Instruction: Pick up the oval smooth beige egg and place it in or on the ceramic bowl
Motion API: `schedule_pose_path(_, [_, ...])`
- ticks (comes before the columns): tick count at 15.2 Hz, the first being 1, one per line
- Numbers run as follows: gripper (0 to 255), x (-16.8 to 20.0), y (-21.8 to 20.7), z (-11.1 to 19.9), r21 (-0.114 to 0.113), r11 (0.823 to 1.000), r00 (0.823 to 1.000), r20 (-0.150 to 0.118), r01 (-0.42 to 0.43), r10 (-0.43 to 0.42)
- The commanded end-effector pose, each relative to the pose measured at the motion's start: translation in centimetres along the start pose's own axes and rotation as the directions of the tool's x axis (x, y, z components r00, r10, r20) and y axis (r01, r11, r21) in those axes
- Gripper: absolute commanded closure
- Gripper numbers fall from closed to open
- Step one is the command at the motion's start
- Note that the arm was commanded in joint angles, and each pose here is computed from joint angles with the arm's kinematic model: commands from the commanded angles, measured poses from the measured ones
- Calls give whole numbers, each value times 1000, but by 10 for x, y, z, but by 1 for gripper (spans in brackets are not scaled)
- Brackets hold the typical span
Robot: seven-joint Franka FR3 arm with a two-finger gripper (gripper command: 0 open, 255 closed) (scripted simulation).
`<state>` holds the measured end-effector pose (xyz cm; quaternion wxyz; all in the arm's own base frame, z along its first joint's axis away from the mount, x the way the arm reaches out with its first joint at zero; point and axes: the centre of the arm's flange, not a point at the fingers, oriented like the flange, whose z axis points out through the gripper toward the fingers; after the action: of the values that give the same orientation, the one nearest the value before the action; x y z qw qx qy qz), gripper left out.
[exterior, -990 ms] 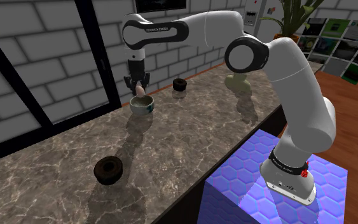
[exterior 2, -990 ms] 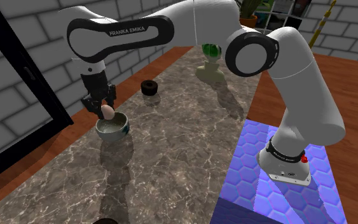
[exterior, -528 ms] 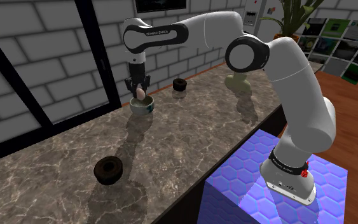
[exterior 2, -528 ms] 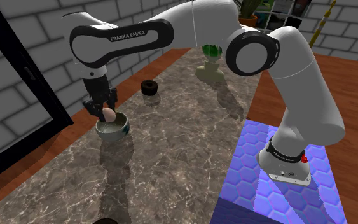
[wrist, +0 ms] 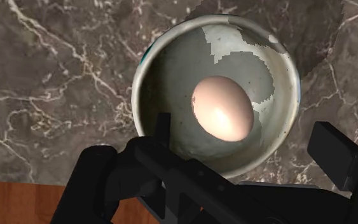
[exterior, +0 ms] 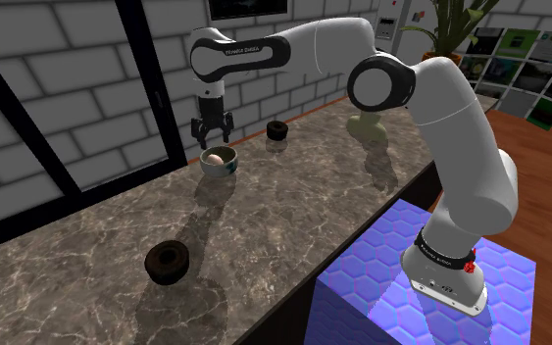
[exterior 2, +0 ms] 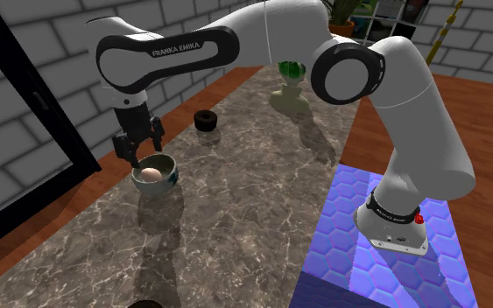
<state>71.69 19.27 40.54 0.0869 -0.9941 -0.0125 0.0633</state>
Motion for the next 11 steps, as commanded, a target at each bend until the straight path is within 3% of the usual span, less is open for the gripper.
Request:
schedule_pose_path(1, [0, 0, 0, -13, 0, 1000, 1000, 0, 0, 0])
schedule_pose_path(4, [0, 0, 0, -50, 0, 1000, 1000, 0, 0, 0])
schedule_pose_path(11, [0, 0, 0, -50, 0, 1000, 1000, 0, 0, 0])
